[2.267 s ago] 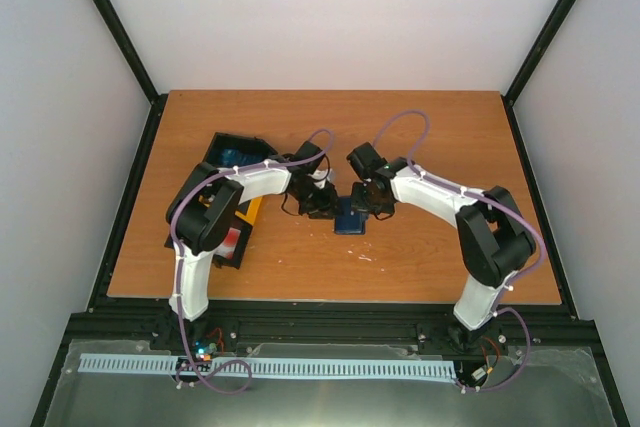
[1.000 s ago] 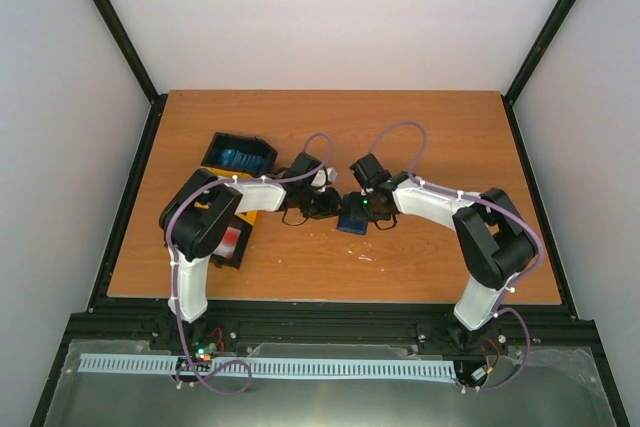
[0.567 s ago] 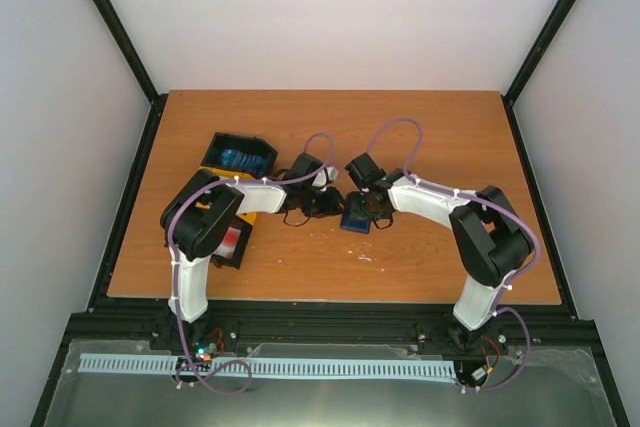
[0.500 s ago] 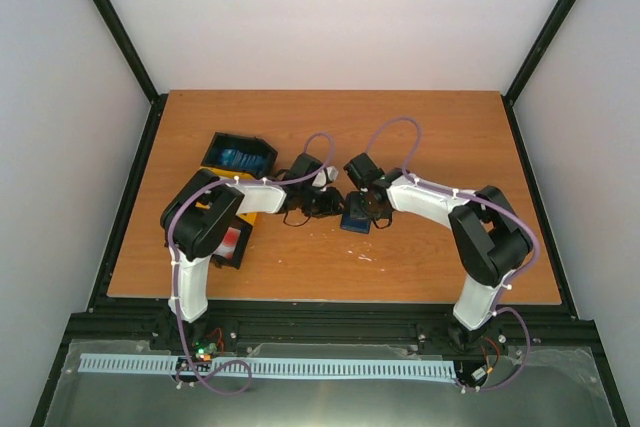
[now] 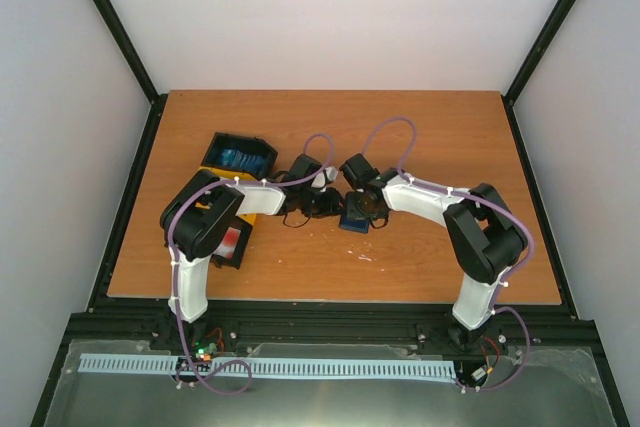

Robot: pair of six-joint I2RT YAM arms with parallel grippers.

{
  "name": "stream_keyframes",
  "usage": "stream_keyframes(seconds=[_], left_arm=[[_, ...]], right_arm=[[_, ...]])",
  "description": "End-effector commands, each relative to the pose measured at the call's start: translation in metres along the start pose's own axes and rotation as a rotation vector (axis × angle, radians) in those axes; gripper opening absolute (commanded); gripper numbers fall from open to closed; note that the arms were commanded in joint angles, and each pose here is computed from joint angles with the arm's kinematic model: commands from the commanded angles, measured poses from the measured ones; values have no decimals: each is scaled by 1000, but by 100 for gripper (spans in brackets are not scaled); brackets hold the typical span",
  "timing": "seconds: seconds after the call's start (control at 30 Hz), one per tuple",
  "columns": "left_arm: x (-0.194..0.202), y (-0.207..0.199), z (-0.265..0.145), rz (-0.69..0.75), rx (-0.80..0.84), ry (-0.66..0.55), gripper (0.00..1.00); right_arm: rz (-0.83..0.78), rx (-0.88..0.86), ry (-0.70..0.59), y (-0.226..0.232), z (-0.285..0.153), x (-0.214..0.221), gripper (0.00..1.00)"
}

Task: Put the credit cards into the card holder
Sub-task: Close the card holder at the center of the board.

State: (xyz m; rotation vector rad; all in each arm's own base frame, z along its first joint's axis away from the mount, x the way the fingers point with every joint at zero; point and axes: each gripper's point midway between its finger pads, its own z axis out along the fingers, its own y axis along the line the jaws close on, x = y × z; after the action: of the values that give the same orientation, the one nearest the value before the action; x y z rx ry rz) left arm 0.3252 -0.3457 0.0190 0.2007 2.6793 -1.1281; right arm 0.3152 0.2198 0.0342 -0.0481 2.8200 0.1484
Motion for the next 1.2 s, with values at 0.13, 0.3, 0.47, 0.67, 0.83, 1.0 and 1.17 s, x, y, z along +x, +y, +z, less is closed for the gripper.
stream_keyframes(seconds=[0.13, 0.3, 0.47, 0.67, 0.83, 1.0, 1.17], left_arm=[[74, 91, 13, -144, -287, 178, 28], [75, 91, 13, -145, -284, 180, 28], [75, 91, 13, -145, -282, 180, 28], [76, 91, 13, -146, -280, 183, 28], [76, 91, 12, -145, -281, 183, 28], [76, 90, 12, -143, -276, 183, 28], [75, 87, 12, -140, -265, 184, 28]], right_arm=[[14, -64, -6, 11, 8, 4, 23], [30, -68, -33, 11, 2, 0, 24], [52, -63, -69, 8, -5, -5, 21], [82, -66, -115, 5, -11, -10, 24], [91, -134, -173, 12, -24, -16, 26], [117, -148, -220, 8, -34, -18, 25], [182, -124, -220, -2, -33, -12, 20]])
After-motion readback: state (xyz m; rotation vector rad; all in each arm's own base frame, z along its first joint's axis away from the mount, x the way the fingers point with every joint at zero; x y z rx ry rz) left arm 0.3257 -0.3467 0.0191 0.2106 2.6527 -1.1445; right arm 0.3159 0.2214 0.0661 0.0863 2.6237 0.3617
